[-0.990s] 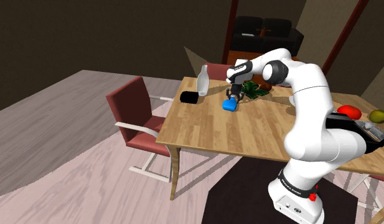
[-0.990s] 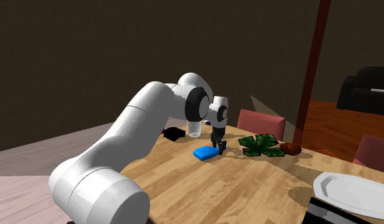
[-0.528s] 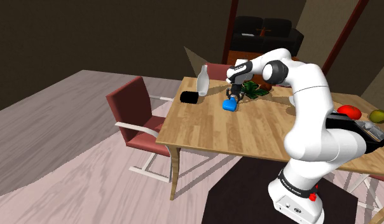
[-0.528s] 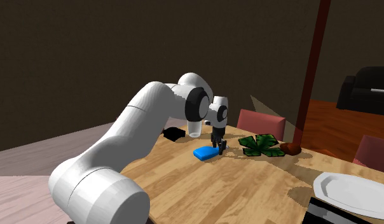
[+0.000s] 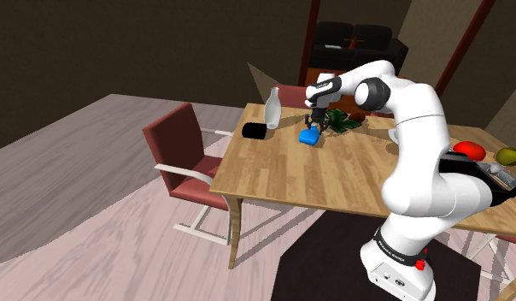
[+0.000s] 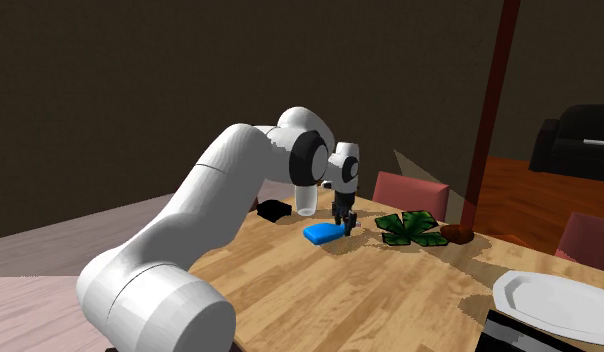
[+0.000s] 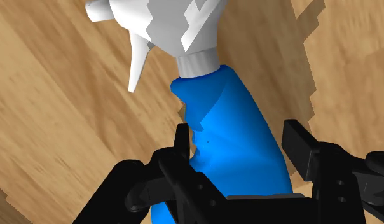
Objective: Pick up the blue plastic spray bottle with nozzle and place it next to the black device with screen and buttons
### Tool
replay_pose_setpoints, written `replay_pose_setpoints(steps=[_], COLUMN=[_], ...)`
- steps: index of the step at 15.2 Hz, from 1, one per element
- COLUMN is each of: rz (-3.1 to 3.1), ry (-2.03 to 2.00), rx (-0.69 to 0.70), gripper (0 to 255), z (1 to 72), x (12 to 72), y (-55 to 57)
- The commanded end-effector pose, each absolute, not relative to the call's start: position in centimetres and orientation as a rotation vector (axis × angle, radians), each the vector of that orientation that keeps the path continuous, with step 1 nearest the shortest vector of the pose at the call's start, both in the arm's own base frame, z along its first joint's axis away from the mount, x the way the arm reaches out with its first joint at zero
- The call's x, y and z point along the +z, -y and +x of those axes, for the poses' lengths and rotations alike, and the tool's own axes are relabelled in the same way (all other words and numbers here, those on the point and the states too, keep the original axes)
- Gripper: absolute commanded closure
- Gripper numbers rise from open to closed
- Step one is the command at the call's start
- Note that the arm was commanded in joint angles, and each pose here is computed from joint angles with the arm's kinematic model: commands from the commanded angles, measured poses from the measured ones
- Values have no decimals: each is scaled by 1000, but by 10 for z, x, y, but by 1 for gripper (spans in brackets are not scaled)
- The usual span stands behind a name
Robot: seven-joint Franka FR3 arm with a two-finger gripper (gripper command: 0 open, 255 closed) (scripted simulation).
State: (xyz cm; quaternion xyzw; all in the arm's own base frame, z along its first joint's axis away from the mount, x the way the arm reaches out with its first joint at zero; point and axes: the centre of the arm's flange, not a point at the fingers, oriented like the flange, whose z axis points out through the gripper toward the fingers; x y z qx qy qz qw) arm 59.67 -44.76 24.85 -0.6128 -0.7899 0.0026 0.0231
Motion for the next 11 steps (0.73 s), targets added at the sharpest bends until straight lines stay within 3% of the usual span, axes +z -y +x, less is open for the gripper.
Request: replay_pose_setpoints(steps=[1, 11], rz=[-1897, -1897], ry=[2446, 2446], rx=[8, 8], gripper=[255, 255], z=[596, 596], x=[259, 312], y=[447, 447])
